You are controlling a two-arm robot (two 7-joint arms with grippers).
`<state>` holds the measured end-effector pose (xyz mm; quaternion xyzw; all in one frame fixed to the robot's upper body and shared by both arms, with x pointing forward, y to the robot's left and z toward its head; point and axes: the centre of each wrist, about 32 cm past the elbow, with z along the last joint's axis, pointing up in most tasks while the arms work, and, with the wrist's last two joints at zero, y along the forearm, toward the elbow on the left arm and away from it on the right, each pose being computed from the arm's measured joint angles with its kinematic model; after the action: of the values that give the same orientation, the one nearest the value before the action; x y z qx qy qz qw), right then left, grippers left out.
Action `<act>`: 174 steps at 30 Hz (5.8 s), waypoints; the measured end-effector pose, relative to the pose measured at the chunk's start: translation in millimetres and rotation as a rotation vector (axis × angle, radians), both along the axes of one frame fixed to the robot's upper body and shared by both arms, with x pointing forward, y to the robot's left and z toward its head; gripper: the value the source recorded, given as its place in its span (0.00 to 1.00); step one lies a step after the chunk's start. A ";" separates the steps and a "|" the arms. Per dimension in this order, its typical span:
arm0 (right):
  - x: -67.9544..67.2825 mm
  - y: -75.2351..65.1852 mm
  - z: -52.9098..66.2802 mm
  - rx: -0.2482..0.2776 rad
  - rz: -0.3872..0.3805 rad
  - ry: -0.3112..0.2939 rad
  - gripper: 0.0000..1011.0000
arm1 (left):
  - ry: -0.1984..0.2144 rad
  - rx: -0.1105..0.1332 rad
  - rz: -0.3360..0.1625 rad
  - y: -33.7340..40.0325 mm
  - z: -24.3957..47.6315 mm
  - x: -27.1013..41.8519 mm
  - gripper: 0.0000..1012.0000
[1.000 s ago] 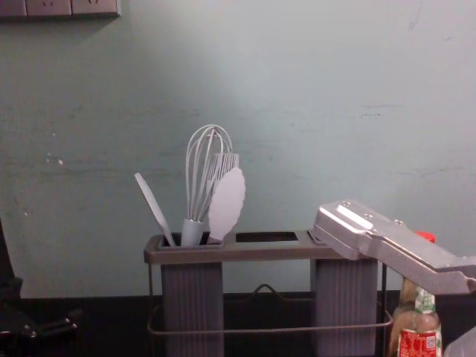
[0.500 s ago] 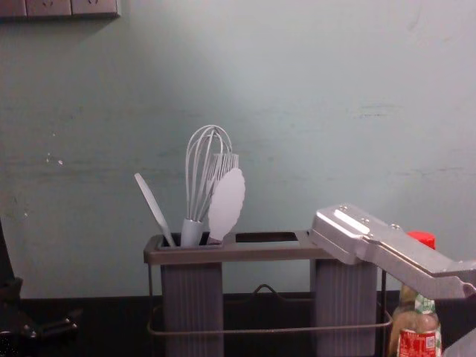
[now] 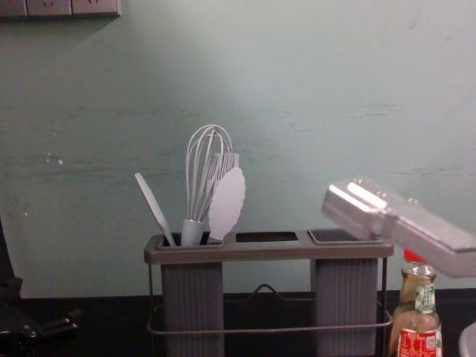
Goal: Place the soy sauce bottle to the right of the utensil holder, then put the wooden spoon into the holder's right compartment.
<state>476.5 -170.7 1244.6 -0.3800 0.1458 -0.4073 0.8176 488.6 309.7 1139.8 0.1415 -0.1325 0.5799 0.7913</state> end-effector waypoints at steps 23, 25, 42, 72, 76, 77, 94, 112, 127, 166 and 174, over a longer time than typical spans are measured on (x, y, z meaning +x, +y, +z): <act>-69.4 -58.3 -1.3 0.237 -0.004 -0.392 0.83 | 0.000 0.000 0.000 0.0 0.0 0.0 1.00; -74.6 -62.9 -5.6 0.268 -0.008 -0.437 0.83 | 0.000 0.000 0.000 0.0 0.0 0.0 1.00; -97.1 -81.0 -37.0 0.434 -0.026 -0.743 0.83 | 0.000 0.000 0.000 0.0 0.0 0.0 1.00; -99.3 -84.0 -51.6 0.508 -0.007 -0.870 0.83 | 0.000 0.000 0.000 0.0 0.0 0.0 1.00; -99.3 -84.1 -51.6 0.508 -0.006 -0.871 0.83 | 0.000 0.000 0.000 0.0 0.0 0.0 1.00; -99.3 -84.2 -51.6 0.508 -0.006 -0.871 0.83 | 0.000 0.000 0.000 0.0 0.0 0.0 1.00; -67.6 -81.1 -36.6 0.543 0.030 -0.930 0.83 | 0.000 0.000 0.000 0.0 0.0 0.0 1.00; 25.9 -64.8 -2.4 0.631 0.167 -1.039 0.83 | 0.000 0.000 0.000 0.0 0.0 0.0 1.00; 90.4 -48.6 2.5 0.701 0.165 -1.116 0.83 | 0.000 0.000 0.000 0.0 0.0 0.0 1.00; 87.0 -38.9 -85.7 0.804 0.066 -1.054 0.83 | 0.000 0.000 0.000 0.0 0.0 0.0 1.00; 84.2 -39.6 -95.2 0.804 0.056 -1.039 0.83 | 0.000 0.000 0.000 0.0 0.0 0.0 1.00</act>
<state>560.6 -210.2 1149.4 0.1976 -0.1370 -0.4302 0.8701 488.6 309.6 1139.8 0.1415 -0.1325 0.5799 0.7913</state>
